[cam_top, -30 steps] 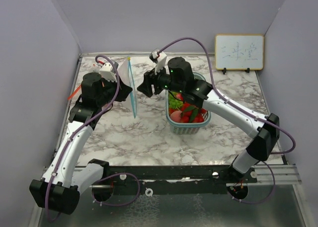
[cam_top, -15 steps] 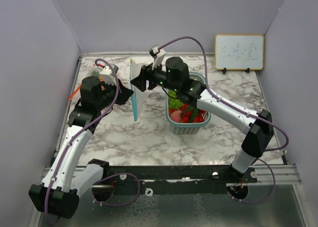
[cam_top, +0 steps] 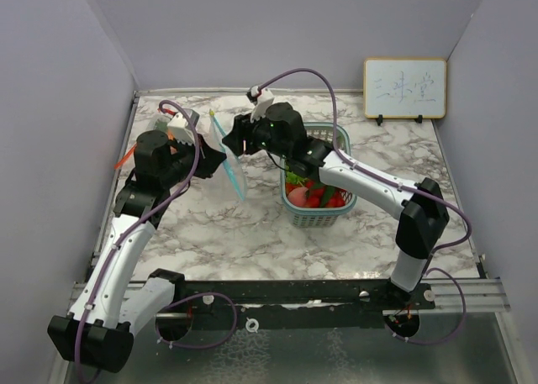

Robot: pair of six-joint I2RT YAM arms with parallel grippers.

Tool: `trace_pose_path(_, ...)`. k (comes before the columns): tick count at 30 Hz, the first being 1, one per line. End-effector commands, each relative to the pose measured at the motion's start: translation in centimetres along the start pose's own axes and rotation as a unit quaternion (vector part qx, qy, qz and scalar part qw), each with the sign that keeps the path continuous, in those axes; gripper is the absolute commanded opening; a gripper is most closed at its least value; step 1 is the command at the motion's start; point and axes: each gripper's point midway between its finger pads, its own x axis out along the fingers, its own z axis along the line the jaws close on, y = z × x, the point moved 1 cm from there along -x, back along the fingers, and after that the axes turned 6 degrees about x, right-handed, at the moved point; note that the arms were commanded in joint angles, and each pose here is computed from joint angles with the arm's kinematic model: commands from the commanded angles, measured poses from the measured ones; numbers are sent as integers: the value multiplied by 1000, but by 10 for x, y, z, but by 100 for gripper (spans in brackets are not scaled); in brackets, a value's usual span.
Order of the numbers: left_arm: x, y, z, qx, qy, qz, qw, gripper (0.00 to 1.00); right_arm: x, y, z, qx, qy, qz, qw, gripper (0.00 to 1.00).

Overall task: Place the food in the zip-top bag and seal the zipper
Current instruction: Open the zipper of the food storage bag.

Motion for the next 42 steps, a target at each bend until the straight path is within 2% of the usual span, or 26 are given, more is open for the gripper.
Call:
trace_pose_path(1,-7,-10,-6,19,6,-23,1000,0,-7,-10,-20,-5,67,-26,997,49)
trace_pose_path(3,-7,-9,-4,19,2,-22,1000,0,-8,-6,-17,-8,55,-22,998,44)
trace_pose_path(5,-6,-8,-4,18,1,-20,1000,0,-8,-4,-13,-10,42,-17,999,34)
trace_pose_path(9,-8,-8,-2,22,-7,-21,1000,0,-8,5,-15,-13,41,-3,999,3)
trace_pose_path(11,-11,-7,7,29,-33,-14,999,0,-11,6,-24,-15,64,-5,998,2)
trace_pose_path(14,-22,-2,38,41,-133,4,990,0,-28,2,-52,-29,145,-23,989,1)
trace_pose_path(16,-36,3,69,48,-228,25,972,0,-48,-2,-76,-42,214,-40,975,1)
trace_pose_path(18,-56,6,96,60,-322,41,944,0,-68,-7,-94,-59,266,-56,960,1)
trace_pose_path(20,-70,4,113,70,-381,45,921,0,-82,-9,-102,-67,293,-61,952,1)
trace_pose_path(21,-73,2,115,73,-391,41,917,0,-85,-8,-103,-68,294,-59,952,1)
trace_pose_path(22,-73,-1,114,75,-387,36,918,0,-86,-6,-99,-66,283,-56,955,1)
trace_pose_path(24,-61,-8,101,74,-343,13,936,0,-80,-3,-79,-60,220,-49,973,1)
trace_pose_path(27,-35,-13,71,57,-235,-24,970,0,-71,0,-37,-34,97,-40,994,1)
trace_pose_path(28,-25,-10,56,50,-183,-32,981,3,-69,1,-26,-23,65,-36,997,1)
trace_pose_path(31,-8,-9,20,37,-63,-66,995,28,-65,2,-7,3,17,-32,999,1)
trace_pose_path(36,-10,-12,-3,18,7,-123,992,61,-60,3,-6,20,14,-34,999,1)
trace_pose_path(38,-13,-11,-6,17,14,-137,990,69,-60,3,-5,25,10,-35,999,1)
trace_pose_path(42,-14,-6,-9,7,25,-141,990,78,-58,6,-4,30,7,-32,999,1)
